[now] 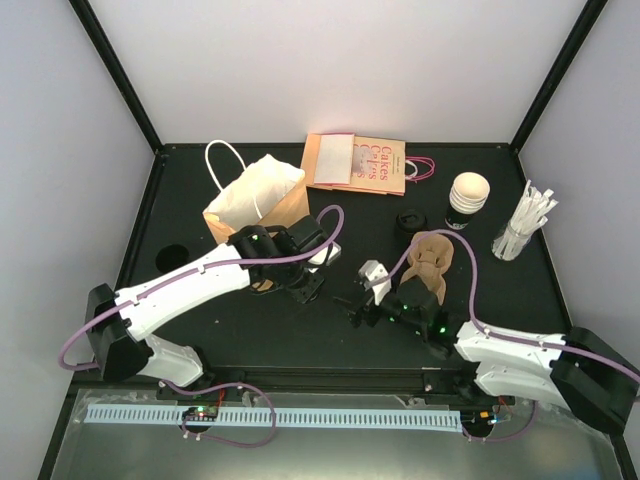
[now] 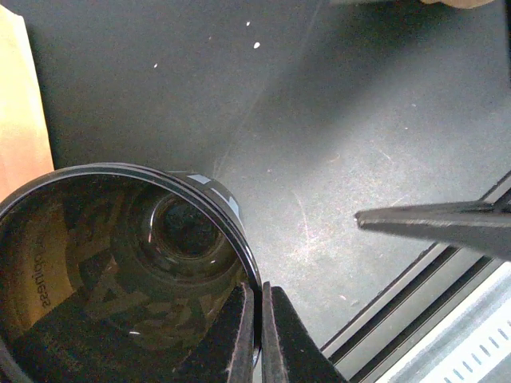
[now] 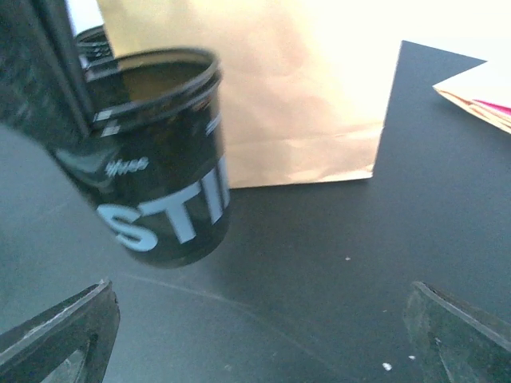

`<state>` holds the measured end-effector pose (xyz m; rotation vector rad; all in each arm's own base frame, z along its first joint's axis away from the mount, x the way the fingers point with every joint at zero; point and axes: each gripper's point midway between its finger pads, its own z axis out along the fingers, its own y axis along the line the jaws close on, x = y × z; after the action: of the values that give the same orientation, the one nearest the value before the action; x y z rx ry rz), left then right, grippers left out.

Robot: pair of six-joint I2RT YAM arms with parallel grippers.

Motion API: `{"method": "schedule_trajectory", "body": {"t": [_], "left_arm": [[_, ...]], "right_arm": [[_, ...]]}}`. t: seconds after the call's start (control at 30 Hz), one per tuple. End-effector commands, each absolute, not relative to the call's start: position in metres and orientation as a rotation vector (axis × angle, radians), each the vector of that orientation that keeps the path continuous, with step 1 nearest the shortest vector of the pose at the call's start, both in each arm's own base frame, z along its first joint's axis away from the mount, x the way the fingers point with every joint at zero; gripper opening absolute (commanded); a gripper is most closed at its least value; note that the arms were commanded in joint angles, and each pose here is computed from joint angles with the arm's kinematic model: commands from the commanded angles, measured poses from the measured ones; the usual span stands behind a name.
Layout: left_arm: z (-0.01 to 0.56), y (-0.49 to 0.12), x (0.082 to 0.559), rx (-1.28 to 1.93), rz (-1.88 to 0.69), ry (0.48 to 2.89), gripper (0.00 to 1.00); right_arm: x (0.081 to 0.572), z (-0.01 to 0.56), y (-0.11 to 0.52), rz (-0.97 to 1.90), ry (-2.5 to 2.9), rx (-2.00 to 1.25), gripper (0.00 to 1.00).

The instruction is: Pack the takeout coffee

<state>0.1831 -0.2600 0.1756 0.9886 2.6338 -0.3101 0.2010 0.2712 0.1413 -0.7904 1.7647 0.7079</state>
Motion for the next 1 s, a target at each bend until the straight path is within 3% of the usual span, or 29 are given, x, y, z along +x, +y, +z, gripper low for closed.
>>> {"method": "schedule_trajectory", "body": {"t": [0.0, 0.77, 0.97], "left_arm": [[0.200, -0.265, 0.177, 1.039, -0.385, 2.572, 0.02], [0.218, -0.279, 0.169, 1.069, -0.524, 2.526, 0.02], [0.225, -0.283, 0.164, 1.076, -0.588, 2.505, 0.01]], "right_arm": [[0.190, 0.157, 0.287, 0.722, 1.585, -0.877, 1.00], [0.185, 0.154, 0.338, 0.776, 1.452, -0.941, 1.00], [0.185, 0.153, 0.345, 0.793, 1.459, -0.953, 0.90]]}}
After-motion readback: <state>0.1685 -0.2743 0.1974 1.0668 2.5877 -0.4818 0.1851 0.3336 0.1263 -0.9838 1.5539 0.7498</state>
